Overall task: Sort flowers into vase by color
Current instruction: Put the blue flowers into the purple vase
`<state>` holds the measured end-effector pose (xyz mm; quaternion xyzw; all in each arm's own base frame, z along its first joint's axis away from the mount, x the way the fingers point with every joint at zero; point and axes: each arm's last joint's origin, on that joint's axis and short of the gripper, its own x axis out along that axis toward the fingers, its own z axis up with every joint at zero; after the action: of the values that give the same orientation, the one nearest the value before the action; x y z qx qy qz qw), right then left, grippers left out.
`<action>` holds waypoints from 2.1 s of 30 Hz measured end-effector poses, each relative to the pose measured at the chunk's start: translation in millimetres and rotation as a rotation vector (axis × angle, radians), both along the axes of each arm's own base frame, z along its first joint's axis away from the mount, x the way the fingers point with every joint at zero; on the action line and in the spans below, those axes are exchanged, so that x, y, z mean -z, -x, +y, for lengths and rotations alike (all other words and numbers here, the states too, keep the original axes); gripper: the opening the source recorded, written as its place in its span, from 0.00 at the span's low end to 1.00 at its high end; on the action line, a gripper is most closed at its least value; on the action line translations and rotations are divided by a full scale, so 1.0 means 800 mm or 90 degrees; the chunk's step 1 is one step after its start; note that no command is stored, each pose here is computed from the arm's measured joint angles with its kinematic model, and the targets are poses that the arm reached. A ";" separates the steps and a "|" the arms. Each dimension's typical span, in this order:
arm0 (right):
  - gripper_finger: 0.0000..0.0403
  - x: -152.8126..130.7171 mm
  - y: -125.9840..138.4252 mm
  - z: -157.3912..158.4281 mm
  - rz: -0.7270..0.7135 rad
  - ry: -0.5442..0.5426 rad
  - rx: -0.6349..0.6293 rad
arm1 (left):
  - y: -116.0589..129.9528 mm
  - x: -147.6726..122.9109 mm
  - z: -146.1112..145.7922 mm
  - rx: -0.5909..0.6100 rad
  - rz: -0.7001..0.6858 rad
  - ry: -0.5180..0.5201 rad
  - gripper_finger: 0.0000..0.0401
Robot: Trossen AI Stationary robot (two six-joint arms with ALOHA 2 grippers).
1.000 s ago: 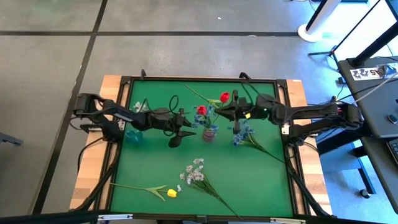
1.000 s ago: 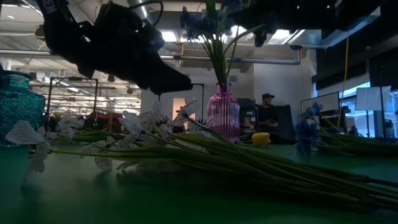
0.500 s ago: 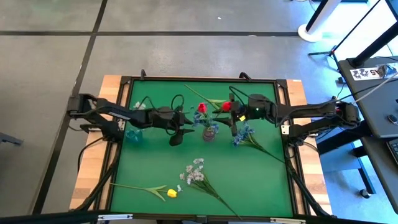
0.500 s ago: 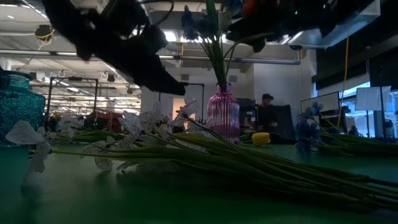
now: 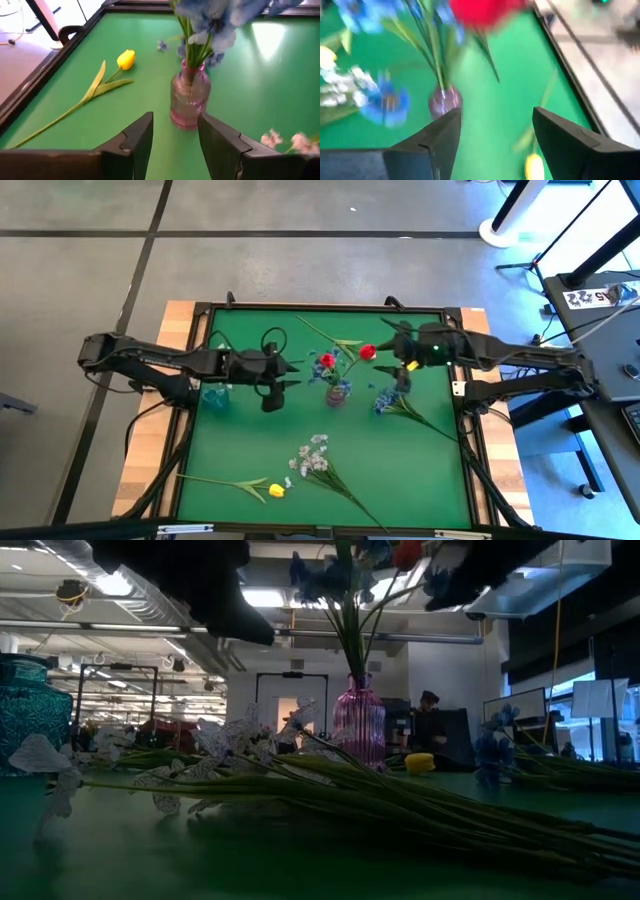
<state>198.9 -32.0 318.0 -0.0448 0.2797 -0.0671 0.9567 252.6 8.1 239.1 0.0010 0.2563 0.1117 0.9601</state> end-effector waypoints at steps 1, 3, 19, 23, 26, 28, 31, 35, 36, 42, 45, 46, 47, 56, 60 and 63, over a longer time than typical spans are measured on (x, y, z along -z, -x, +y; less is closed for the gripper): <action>0.60 0.002 0.009 0.001 0.027 -0.010 0.016 | 0.000 0.002 -0.003 -0.004 -0.006 0.008 0.38; 0.58 0.007 0.022 0.006 0.067 -0.040 0.036 | -0.004 0.006 -0.010 -0.006 -0.022 0.028 0.38; 0.44 0.116 0.063 0.118 0.262 -0.209 0.150 | -0.025 0.052 -0.089 -0.046 -0.021 0.151 0.38; 0.40 0.146 0.057 0.136 0.374 -0.208 0.190 | -0.033 0.068 -0.109 -0.051 -0.035 0.159 0.38; 0.37 0.165 0.048 0.144 0.424 -0.180 0.208 | -0.040 0.081 -0.123 -0.041 -0.049 0.159 0.38; 0.37 0.176 0.043 0.145 0.449 -0.164 0.228 | -0.044 0.088 -0.130 -0.037 -0.057 0.171 0.38; 0.37 0.185 0.037 0.138 0.483 -0.154 0.257 | -0.045 0.097 -0.139 -0.035 -0.058 0.190 0.38; 0.37 0.189 0.029 0.129 0.495 -0.149 0.256 | -0.044 0.101 -0.147 -0.037 -0.055 0.203 0.38; 0.37 0.190 0.026 0.126 0.491 -0.150 0.256 | -0.043 0.101 -0.149 -0.038 -0.058 0.208 0.38; 0.37 0.190 0.018 0.108 0.497 -0.161 0.252 | -0.040 0.100 -0.155 -0.051 -0.069 0.202 0.38; 0.37 0.190 0.016 0.106 0.503 -0.173 0.240 | -0.040 0.100 -0.156 -0.049 -0.070 0.202 0.38; 0.38 0.192 0.016 0.106 0.498 -0.173 0.235 | -0.040 0.100 -0.156 -0.048 -0.070 0.201 0.38; 0.39 0.195 0.017 0.106 0.498 -0.173 0.234 | -0.040 0.100 -0.156 -0.048 -0.070 0.201 0.38; 0.58 0.225 0.031 0.101 0.487 -0.188 0.253 | -0.041 0.099 -0.156 -0.049 -0.079 0.206 0.38; 0.49 0.225 0.031 0.101 0.476 -0.179 0.260 | -0.041 0.098 -0.156 -0.056 -0.086 0.201 0.38; 0.36 0.225 0.027 0.102 0.459 -0.173 0.236 | -0.042 0.096 -0.155 -0.068 -0.101 0.205 0.38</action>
<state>177.3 49.4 137.7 0.1120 0.6061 -0.1804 0.7665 286.0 -116.0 162.2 -0.1752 0.1944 0.1194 0.9577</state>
